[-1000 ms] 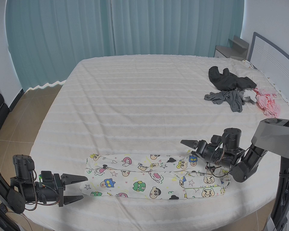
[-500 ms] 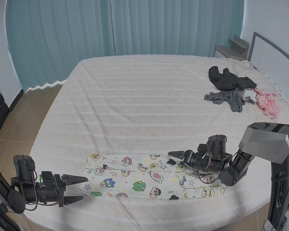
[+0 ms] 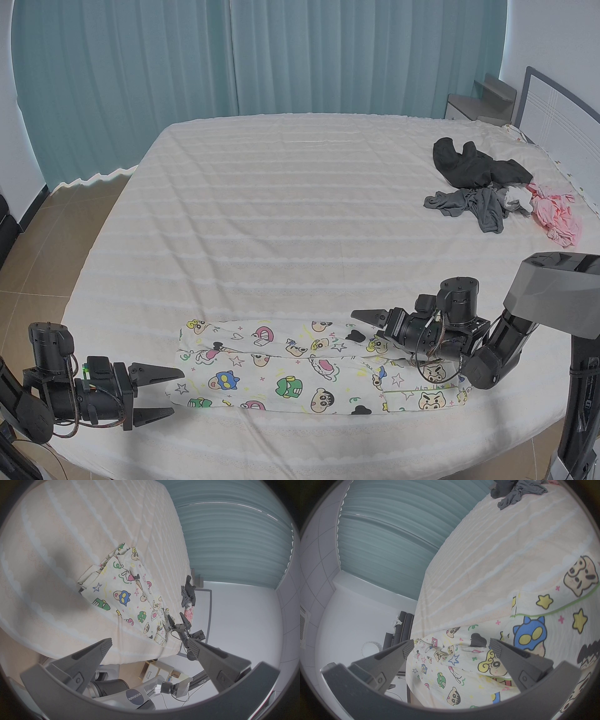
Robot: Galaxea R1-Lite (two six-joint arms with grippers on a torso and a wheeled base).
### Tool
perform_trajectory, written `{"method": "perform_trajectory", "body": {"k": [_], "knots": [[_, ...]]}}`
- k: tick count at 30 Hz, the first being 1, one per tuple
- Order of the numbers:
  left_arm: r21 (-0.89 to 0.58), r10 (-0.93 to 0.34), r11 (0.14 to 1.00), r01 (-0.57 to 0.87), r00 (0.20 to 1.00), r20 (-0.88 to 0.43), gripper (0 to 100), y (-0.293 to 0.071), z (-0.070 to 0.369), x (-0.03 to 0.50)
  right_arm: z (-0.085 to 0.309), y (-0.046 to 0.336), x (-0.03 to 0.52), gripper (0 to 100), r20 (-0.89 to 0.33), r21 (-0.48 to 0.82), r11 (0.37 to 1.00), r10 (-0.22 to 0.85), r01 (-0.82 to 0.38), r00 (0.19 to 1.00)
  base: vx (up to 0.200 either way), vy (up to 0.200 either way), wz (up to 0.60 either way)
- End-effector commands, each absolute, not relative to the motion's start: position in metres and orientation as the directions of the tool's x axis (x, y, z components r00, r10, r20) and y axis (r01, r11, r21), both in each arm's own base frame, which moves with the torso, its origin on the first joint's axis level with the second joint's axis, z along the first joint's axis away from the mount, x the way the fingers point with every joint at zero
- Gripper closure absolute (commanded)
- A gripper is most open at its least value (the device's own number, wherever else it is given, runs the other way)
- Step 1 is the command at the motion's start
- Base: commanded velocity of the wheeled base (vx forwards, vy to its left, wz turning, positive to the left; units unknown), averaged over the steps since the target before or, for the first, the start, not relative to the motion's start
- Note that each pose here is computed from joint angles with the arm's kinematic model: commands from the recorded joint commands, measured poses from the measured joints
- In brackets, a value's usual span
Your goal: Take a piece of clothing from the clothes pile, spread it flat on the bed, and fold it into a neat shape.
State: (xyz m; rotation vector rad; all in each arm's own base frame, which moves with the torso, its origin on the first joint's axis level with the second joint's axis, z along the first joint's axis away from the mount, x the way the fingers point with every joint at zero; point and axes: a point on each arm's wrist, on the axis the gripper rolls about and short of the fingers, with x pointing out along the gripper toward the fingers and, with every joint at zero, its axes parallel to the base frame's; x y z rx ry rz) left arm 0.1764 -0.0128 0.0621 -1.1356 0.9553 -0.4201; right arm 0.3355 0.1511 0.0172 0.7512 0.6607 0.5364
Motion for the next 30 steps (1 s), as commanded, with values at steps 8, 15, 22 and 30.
{"method": "perform_trajectory", "body": {"k": [8, 15, 22, 30], "knots": [[-0.9, -0.715, 0.403, -0.167, 0.557, -0.424, 0, -0.013, 0.062, 0.177, -0.001, 0.166, 0.323, 0, -0.446, 0.724, 0.659, 0.673, -0.203, 0.59, 0.0, 0.0, 0.0], [-0.862, -0.572, 0.49, -0.126, 0.7, -0.427, 0, -0.009, 0.077, 0.201, 0.029, 0.149, 0.305, 0, -0.378, 0.718, 0.649, 0.667, -0.252, 0.642, 0.0, 0.0, 0.0], [-0.789, -0.481, 0.614, -0.027, 0.779, -0.402, 0, -0.013, 0.093, 0.246, 0.063, 0.095, 0.248, 0, -0.362, 0.704, 0.678, 0.601, -0.214, 0.712, 0.0, 0.0, 0.0], [-0.576, -0.343, 0.809, -0.114, 0.704, -0.621, 0, -0.031, 0.086, 0.306, 0.069, 0.059, 0.194, 0, -0.33, 0.696, 0.704, 0.486, -0.139, 0.81, 0.0, 0.0, 0.0]]}}
